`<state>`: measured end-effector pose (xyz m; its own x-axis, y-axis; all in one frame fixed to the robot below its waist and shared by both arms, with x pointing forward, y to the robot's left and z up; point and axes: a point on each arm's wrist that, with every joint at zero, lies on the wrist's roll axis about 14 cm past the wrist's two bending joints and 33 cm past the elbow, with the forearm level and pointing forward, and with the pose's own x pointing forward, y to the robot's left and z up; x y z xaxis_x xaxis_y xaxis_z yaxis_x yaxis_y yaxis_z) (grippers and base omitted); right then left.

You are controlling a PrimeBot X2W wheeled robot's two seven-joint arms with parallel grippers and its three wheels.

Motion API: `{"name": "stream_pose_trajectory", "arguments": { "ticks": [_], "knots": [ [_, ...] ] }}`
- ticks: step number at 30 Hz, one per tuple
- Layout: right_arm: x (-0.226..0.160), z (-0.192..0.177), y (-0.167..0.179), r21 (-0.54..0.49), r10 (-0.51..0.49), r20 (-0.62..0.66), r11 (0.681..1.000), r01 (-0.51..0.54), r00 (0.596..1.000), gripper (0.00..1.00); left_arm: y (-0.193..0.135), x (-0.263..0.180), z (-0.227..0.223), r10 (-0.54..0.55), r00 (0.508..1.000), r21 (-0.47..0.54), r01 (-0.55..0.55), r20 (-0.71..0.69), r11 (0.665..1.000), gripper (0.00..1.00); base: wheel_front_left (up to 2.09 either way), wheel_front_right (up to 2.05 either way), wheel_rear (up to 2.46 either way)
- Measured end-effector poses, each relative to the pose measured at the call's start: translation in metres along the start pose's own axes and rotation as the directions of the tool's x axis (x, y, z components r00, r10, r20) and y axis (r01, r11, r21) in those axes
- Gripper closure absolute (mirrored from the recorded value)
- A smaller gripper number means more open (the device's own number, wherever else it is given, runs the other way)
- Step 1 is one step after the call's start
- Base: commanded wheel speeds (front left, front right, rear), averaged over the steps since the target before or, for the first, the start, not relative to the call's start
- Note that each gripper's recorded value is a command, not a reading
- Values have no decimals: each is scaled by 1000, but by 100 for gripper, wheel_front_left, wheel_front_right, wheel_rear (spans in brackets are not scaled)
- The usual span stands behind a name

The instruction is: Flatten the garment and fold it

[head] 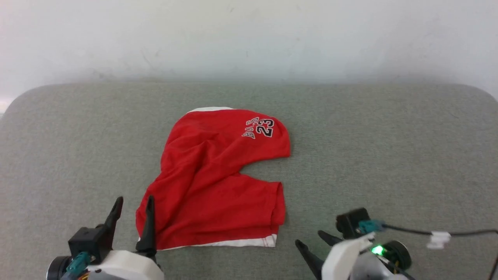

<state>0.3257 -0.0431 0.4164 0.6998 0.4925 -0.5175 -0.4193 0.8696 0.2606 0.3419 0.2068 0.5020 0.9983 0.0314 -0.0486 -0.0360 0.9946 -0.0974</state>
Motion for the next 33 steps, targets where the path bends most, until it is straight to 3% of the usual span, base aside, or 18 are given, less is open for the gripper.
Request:
{"name": "stream_pose_trajectory", "arguments": {
  "ticks": [6,13,17,18,19,20,24,27,33],
  "knots": [
    [33,-6,28,-70,107,-127,991,-117,986,0,0,-3,8,25,999,0,-25,48,1000,0,0,0,0],
    [59,-17,38,-111,140,-229,979,-169,963,0,4,-4,13,53,996,-4,-53,78,999,0,0,0,0],
    [67,-30,45,-133,155,-334,969,-210,930,0,6,-5,9,66,995,-9,-65,71,998,0,0,0,0],
    [68,-32,47,-137,159,-361,966,-221,919,42,7,-5,9,65,995,-7,-65,70,998,0,0,0,0],
    [69,-34,48,-132,163,-384,965,-228,909,62,8,-5,8,69,995,-8,-68,70,998,0,0,0,0],
    [69,-34,50,-124,170,-400,964,-237,901,97,9,-5,8,73,995,-6,-73,70,997,0,0,0,0],
    [67,-32,60,-79,214,-390,961,-264,896,100,11,-3,11,76,994,2,-77,82,997,0,0,0,0],
    [67,-18,57,-69,229,-306,963,-261,924,100,12,-2,13,81,993,3,-82,90,997,0,0,0,0],
    [54,53,-2,-86,119,-20,989,-121,993,100,9,-3,9,70,994,-2,-70,81,998,0,0,0,0]
  ]
}}
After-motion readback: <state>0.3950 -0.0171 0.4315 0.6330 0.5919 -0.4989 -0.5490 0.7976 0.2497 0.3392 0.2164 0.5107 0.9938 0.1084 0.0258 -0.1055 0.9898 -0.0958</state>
